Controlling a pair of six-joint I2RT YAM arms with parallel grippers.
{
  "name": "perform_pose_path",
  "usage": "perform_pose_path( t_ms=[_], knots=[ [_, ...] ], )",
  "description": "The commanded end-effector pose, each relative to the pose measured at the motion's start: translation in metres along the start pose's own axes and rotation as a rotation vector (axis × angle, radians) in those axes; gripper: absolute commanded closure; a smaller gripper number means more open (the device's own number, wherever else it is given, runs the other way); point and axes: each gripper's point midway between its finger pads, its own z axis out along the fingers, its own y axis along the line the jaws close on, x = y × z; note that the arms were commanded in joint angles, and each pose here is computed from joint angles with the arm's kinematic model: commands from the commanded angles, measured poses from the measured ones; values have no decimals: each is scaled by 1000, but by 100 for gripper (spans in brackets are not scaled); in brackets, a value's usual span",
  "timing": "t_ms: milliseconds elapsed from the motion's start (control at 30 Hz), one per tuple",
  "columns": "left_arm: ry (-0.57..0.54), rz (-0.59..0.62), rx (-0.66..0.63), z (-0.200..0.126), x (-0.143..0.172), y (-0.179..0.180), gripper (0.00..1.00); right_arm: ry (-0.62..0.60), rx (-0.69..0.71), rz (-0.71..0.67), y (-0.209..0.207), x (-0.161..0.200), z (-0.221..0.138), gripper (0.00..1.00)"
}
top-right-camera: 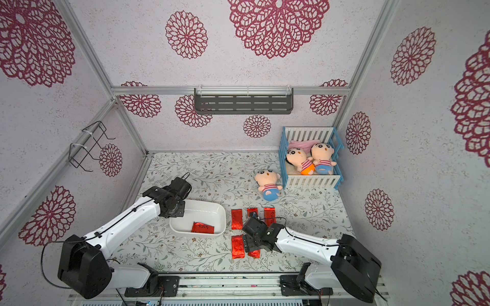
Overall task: Take the tea bags out of the storage box
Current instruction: Adjust the tea bag at the center of the board.
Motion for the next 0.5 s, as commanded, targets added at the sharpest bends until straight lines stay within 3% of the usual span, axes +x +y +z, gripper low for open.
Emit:
perform_pose_path(
  t_ms=[0,467],
  knots=[
    [2,4,-4,-2,-1,2,100,4,19,3,1,0,4,17],
    [11,9,-3,0,0,1,100,40,50,-23,-1,6,11,28]
  ],
)
